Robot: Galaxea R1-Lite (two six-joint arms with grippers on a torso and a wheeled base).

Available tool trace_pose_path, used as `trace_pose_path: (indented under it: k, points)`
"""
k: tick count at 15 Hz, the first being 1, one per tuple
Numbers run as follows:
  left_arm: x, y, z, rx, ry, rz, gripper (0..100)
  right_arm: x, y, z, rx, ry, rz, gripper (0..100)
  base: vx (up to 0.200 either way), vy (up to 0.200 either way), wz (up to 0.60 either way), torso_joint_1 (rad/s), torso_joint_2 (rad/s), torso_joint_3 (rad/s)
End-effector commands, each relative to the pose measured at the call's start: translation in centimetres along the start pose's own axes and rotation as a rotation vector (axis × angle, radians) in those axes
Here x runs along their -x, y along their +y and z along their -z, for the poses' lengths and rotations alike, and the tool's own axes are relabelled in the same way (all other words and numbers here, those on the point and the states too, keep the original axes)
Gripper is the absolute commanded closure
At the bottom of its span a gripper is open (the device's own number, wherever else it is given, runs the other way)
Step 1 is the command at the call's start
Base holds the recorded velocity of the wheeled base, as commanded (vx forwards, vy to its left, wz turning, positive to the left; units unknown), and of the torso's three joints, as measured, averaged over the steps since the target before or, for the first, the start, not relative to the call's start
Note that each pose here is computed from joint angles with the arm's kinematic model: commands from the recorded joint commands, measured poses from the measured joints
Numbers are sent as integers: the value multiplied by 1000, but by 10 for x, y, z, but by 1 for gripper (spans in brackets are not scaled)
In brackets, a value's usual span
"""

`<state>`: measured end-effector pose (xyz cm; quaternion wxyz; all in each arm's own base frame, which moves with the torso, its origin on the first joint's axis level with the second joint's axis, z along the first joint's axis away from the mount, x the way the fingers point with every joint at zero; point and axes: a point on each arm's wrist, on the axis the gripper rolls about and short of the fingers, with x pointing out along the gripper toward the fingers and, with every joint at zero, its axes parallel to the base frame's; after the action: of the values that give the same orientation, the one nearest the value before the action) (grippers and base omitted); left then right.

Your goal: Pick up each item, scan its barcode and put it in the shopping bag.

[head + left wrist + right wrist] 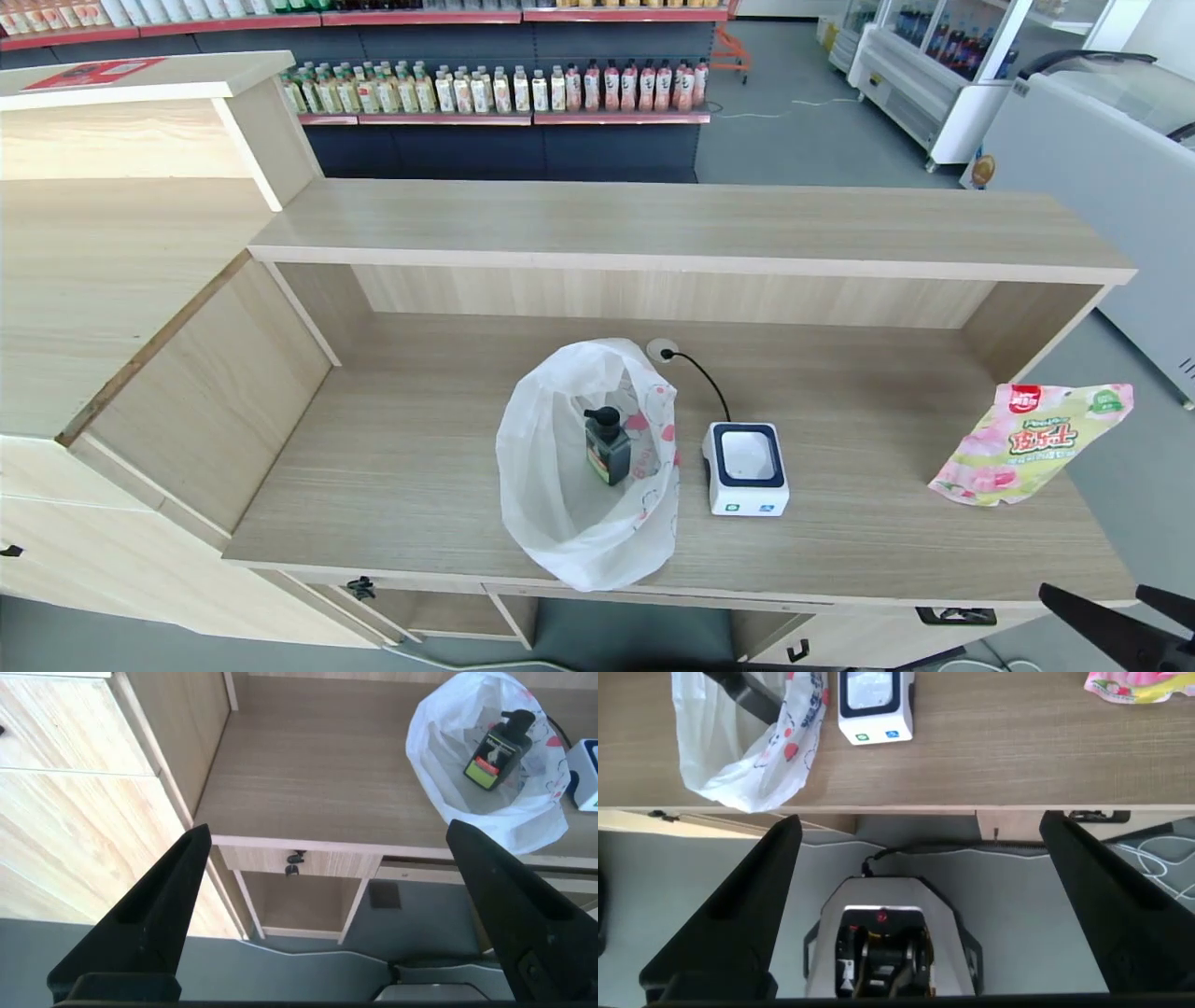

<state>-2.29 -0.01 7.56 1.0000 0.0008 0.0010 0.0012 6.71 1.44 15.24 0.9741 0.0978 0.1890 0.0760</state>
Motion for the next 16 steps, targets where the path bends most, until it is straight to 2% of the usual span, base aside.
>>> trace_pose_path:
  k: [1,8,11,16]
  points:
    - [0,0,0,-1,0,-1,0,11,-2,3,-7,-35,11,0,0,-200,0,-2,-7,2]
    - [0,0,0,-1,0,-1,0,37,-7,21,-11,-12,29,0,0,-200,0,4,2,2]
    - [0,0,0,0,0,-1,0,35,-6,13,-20,-16,50,0,0,-200,0,1,-1,1]
    - [0,0,0,2,0,-1,0,25,-2,-16,-46,-18,101,0,0,-200,0,4,2,0]
